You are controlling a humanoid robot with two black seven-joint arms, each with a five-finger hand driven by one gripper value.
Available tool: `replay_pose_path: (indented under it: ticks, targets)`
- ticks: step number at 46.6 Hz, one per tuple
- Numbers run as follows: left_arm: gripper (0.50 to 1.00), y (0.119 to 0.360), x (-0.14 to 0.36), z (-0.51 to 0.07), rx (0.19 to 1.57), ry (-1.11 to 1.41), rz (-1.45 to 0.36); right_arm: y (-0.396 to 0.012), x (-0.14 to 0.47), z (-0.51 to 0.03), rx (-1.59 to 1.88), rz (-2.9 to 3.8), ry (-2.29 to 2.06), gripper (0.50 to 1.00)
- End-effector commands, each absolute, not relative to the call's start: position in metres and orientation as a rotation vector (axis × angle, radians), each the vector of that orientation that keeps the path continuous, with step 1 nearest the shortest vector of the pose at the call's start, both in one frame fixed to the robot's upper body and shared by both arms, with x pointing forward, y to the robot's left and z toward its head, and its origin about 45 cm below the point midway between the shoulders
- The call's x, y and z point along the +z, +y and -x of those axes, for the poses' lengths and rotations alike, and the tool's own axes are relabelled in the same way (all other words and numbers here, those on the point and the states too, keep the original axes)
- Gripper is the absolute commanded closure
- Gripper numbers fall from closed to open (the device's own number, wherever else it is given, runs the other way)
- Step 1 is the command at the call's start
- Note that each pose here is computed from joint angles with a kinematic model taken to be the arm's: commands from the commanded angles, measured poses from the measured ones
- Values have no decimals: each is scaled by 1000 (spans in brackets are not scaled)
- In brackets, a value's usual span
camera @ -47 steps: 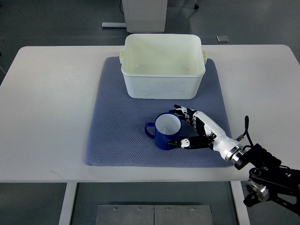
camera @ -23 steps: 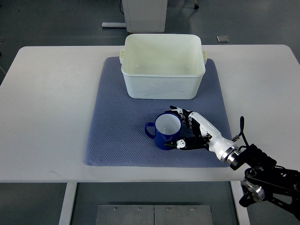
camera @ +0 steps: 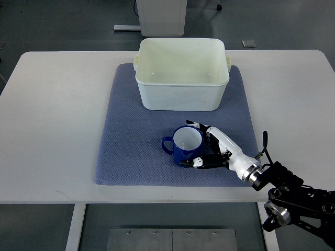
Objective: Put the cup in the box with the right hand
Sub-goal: 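Close the right hand fingers around the blue mug body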
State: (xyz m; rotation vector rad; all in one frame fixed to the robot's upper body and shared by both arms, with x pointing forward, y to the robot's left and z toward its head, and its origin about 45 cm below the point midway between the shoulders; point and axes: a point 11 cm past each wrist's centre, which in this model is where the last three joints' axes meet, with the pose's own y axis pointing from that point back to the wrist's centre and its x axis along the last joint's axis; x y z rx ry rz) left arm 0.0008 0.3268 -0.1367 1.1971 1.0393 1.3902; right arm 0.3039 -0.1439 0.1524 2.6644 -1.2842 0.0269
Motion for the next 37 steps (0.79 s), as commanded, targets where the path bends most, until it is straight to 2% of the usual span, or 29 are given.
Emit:
replay_pose_path:
  ticks: [1, 8, 11, 14, 20, 24, 26, 29, 32, 33, 37]
  targets:
    - [500, 327, -137, -1, 1390, 1039, -1197, -143, 155, -306, 39, -2665, -1290, 502]
    - [500, 327, -137, -1, 1390, 1039, -1197, -143, 156, -307, 45, -2658, -1299, 519]
    - [500, 327, -137, -1, 1390, 1039, -1197, -142, 156, -308, 50, -2661, -1299, 582]
    - [500, 327, -137, -1, 1390, 1039, -1197, -141, 155, -306, 51, -2660, -1282, 617]
    - [500, 327, -137, -1, 1390, 1039, -1197, -139, 154, -305, 53, -2661, -1257, 634]
    - [500, 327, -137, -1, 1390, 1039, -1197, -138, 153, -305, 50, -2661, -1255, 676]
    - [500, 327, -137, 0, 1390, 1041, -1198, -138, 154, -305, 54, -2662, -1257, 741]
    - [500, 327, -137, -1, 1390, 1039, -1197, -138, 156, -305, 59, -2669, -1257, 891]
    - [500, 327, -137, -1, 1390, 1039, -1197, -137, 157, -306, 63, -2675, -1256, 979]
    - [500, 327, -137, -1, 1389, 1040, -1196, -137, 157, -306, 63, -2675, -1256, 1000]
    - [500, 327, -137, -1, 1390, 1039, -1197, -138, 157, -306, 69, -2681, -1260, 1000]
